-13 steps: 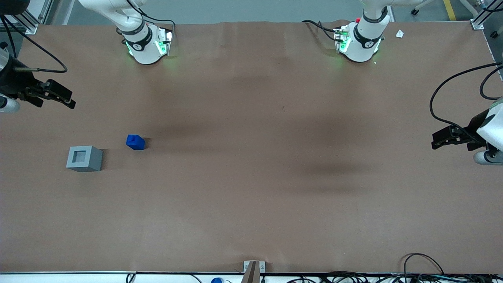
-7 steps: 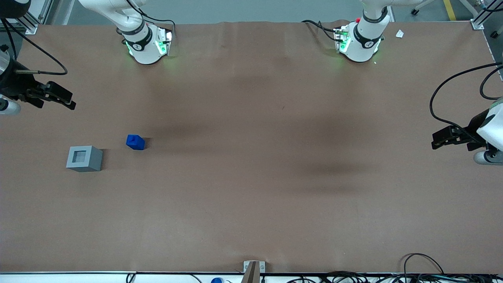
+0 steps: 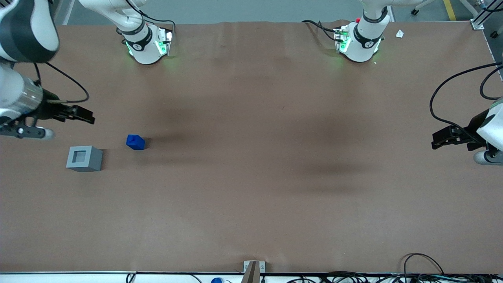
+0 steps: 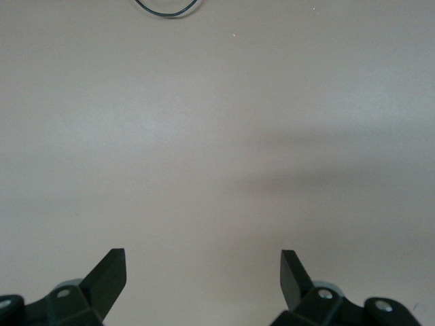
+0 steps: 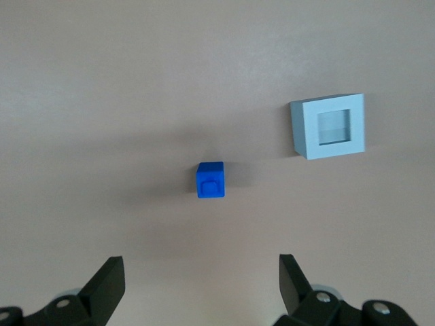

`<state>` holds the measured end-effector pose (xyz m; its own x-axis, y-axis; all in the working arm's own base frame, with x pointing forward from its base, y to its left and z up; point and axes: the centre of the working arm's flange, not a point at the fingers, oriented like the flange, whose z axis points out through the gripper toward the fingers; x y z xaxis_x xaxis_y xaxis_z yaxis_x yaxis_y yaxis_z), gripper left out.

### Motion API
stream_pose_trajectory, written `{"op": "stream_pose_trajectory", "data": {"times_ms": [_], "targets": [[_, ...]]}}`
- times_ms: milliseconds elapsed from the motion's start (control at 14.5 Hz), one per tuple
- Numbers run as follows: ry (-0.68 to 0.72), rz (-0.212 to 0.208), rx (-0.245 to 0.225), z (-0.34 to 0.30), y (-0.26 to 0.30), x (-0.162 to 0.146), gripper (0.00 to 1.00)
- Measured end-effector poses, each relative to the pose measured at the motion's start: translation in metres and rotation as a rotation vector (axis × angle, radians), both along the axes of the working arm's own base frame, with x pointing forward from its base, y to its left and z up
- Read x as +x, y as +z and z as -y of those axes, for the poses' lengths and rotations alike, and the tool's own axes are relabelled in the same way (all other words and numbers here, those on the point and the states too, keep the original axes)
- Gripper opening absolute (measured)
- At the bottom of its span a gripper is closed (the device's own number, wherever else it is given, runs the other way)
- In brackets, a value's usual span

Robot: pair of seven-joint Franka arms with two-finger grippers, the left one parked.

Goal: Insert blue part into gray base with right arm
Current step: 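Move the open right gripper over the blue block beside the gray base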

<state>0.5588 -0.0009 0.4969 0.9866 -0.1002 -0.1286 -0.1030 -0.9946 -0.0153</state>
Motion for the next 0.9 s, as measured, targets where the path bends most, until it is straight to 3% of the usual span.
{"op": "stream_pose_trajectory", "data": {"times_ms": [552, 897], "targets": [[0.002, -0.025, -0.003, -0.004, -0.105, -0.024, 0.93], [-0.001, 0.0, -0.007, -0.003, -0.154, -0.042, 0.89]]}}
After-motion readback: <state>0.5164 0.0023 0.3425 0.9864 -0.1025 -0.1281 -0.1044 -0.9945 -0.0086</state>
